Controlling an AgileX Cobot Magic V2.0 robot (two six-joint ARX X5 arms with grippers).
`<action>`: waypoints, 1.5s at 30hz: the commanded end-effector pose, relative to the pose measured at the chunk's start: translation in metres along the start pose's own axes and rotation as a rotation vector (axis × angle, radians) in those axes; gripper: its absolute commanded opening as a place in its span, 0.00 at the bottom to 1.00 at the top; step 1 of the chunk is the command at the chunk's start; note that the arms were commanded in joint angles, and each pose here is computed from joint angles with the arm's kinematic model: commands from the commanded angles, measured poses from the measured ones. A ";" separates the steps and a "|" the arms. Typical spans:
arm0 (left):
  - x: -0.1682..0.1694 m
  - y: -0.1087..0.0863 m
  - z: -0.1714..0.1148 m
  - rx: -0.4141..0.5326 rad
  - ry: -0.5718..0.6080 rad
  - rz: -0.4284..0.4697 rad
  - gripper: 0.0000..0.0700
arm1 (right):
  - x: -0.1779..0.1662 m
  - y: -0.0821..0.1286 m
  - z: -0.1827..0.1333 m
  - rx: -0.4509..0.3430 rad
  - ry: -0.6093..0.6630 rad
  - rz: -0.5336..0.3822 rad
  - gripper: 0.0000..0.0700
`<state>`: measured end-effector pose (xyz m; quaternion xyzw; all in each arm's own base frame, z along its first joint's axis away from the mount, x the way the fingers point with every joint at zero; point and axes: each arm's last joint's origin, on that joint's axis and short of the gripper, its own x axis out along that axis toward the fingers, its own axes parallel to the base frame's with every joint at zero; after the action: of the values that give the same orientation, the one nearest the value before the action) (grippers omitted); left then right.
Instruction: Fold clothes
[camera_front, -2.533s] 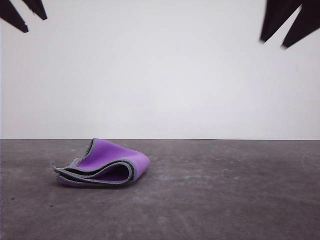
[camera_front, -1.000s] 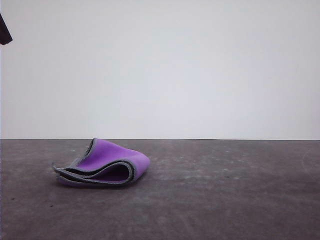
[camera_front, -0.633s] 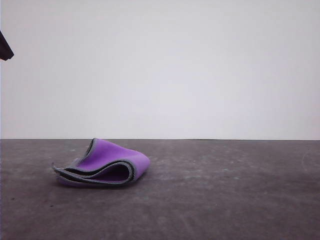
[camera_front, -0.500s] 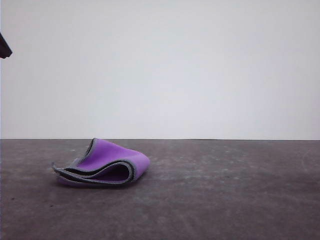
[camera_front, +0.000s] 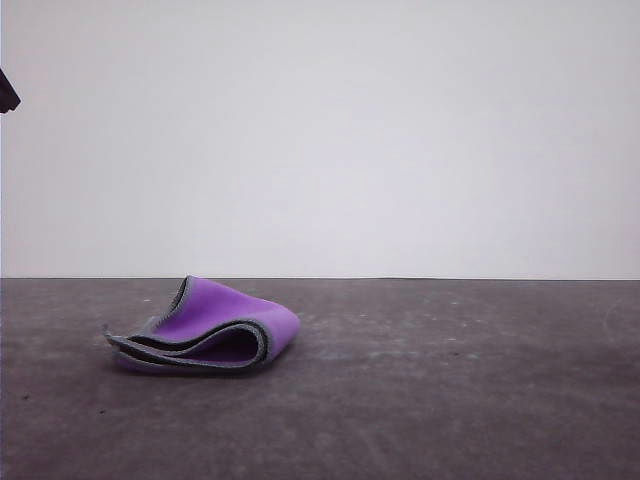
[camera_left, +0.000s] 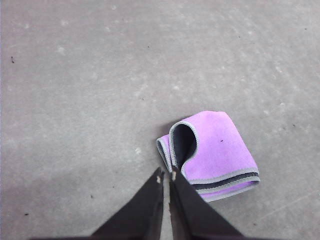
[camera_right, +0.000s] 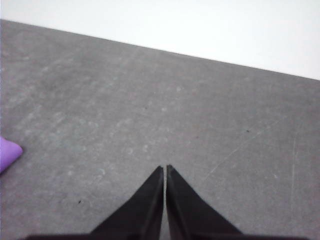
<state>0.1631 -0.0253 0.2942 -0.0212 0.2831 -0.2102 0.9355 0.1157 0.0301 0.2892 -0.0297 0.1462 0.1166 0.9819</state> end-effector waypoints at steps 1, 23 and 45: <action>0.000 0.000 0.002 -0.003 -0.008 0.000 0.00 | -0.002 0.000 0.005 0.016 -0.025 0.003 0.00; -0.012 0.008 -0.110 0.003 -0.285 0.285 0.00 | -0.002 0.000 0.005 0.016 -0.025 0.003 0.00; 0.009 0.020 -0.160 -0.084 -0.338 0.405 0.00 | -0.002 0.000 0.005 0.016 -0.025 0.003 0.00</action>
<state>0.0902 0.0018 0.1594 -0.0384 0.1160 -0.0018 0.9925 0.1157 0.0301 0.2894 -0.0295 0.1451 0.1166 0.9821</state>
